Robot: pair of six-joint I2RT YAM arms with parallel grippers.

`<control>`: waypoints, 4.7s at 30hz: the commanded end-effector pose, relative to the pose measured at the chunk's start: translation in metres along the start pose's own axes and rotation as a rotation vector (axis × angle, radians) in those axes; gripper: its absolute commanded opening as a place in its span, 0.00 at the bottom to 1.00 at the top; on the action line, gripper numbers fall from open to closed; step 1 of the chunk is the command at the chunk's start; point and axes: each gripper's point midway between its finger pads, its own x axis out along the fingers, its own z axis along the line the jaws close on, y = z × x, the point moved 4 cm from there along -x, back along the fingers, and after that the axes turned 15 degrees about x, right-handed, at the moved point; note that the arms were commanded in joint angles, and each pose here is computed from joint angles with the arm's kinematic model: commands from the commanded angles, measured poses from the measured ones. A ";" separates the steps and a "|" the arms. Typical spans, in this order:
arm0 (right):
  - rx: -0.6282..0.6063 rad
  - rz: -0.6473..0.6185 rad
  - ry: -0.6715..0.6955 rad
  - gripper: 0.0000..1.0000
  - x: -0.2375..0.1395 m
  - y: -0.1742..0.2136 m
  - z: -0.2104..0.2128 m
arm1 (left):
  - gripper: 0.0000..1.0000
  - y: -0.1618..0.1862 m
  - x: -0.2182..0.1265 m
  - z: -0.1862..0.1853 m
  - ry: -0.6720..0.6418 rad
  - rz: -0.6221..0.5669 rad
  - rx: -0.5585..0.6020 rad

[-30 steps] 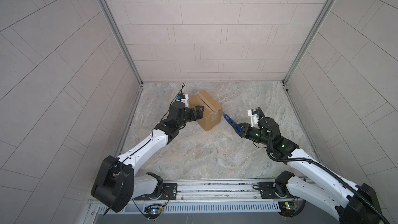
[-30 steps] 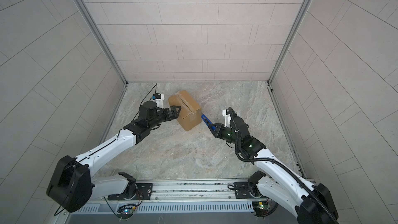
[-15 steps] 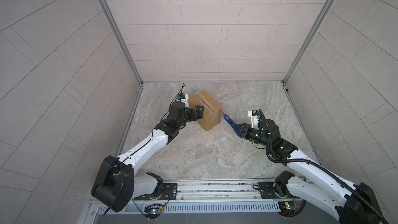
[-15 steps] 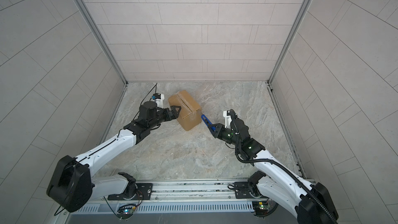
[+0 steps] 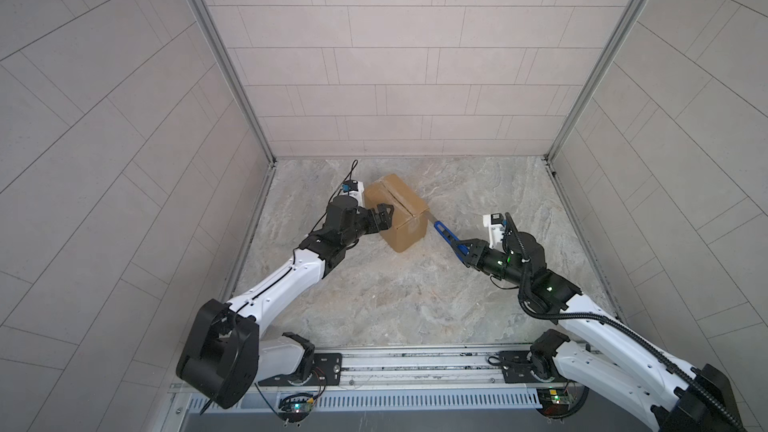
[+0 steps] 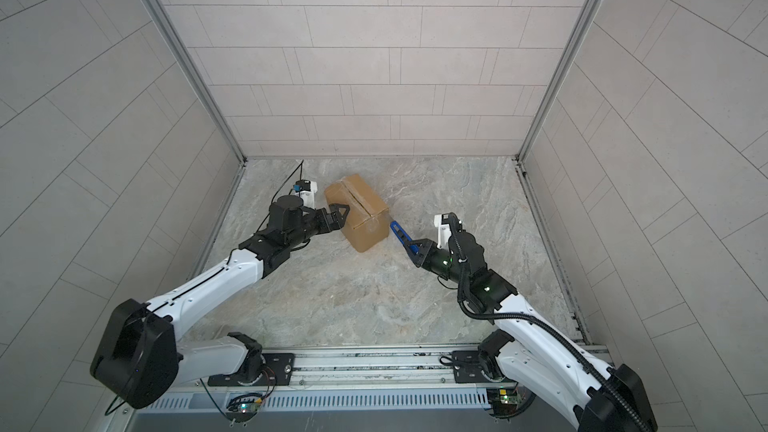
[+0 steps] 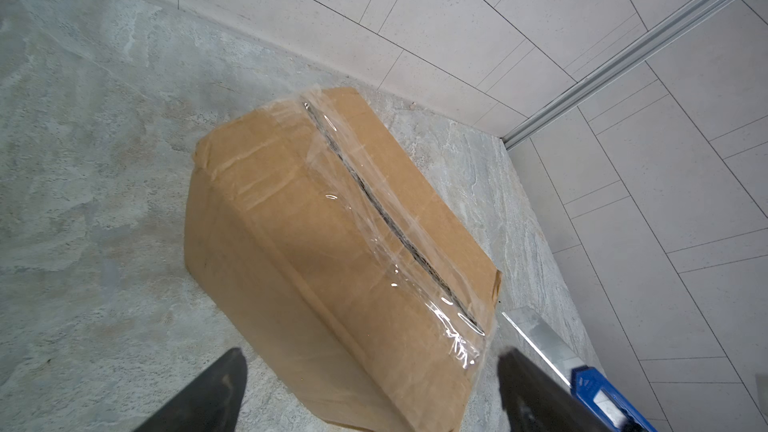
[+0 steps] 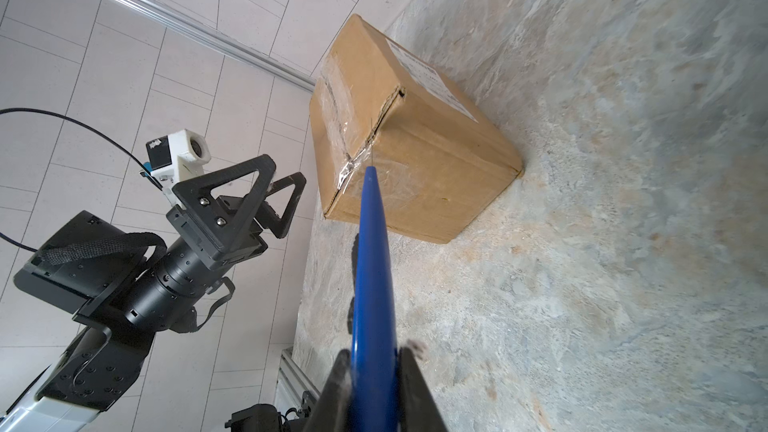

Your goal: Unpack the express box

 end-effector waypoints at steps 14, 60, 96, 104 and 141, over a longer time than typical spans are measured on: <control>0.009 -0.016 -0.023 0.00 0.001 -0.004 0.007 | 0.97 0.000 0.002 0.003 -0.006 -0.008 -0.007; -0.008 -0.007 -0.059 0.00 0.002 -0.007 0.026 | 0.97 0.004 0.007 0.004 -0.005 0.002 -0.012; 0.002 -0.014 -0.030 0.00 -0.003 -0.005 0.017 | 0.97 0.007 0.009 0.006 -0.008 0.010 -0.013; 0.011 -0.012 -0.030 0.00 -0.001 -0.004 0.013 | 0.97 0.007 0.009 0.005 -0.008 0.009 -0.015; 0.024 0.015 -0.008 0.00 0.007 0.002 0.004 | 0.96 0.008 0.014 0.005 0.006 0.016 -0.032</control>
